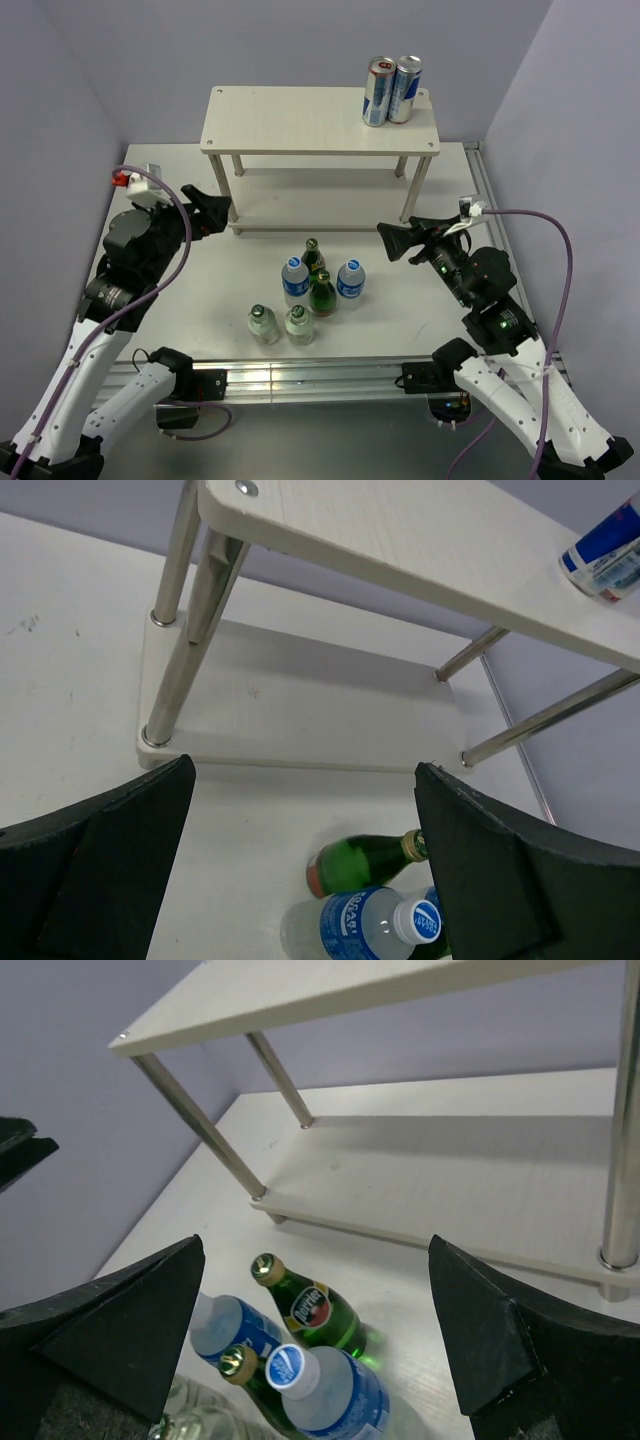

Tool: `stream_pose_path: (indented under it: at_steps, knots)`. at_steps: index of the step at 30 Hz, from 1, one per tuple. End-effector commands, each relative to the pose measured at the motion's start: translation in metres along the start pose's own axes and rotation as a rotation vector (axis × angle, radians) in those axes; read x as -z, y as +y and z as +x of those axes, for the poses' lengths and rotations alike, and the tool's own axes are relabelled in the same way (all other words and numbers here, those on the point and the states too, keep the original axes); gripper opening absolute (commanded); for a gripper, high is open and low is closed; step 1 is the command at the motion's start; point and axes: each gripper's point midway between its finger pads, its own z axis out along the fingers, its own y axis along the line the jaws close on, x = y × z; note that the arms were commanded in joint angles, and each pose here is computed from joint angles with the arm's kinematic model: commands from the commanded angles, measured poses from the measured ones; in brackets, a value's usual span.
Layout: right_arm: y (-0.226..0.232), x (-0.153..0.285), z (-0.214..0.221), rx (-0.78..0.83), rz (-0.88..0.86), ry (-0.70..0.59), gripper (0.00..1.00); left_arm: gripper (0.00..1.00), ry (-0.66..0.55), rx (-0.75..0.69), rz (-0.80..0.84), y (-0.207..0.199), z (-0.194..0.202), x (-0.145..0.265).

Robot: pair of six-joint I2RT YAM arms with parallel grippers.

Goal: Place and organize the beverage onto the shelf

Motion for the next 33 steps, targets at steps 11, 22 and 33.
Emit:
stream_pose_path:
  at_steps: [11, 22, 33]
  knots:
    - [-0.023, -0.003, 0.033, 0.009, 0.063, 0.020, 1.00, 0.99, 0.196, 0.107, -0.026, 0.013, 0.093, 0.030]
    - [-0.038, -0.011, 0.050, 0.016, 0.118, 0.054, 1.00, 0.98, 0.099, 0.061, -0.213, 0.003, 0.140, 0.058]
    - [-0.039, -0.012, 0.054, 0.017, 0.122, 0.062, 1.00, 0.99, 0.059, -0.103, -0.184, -0.050, 0.186, 0.089]
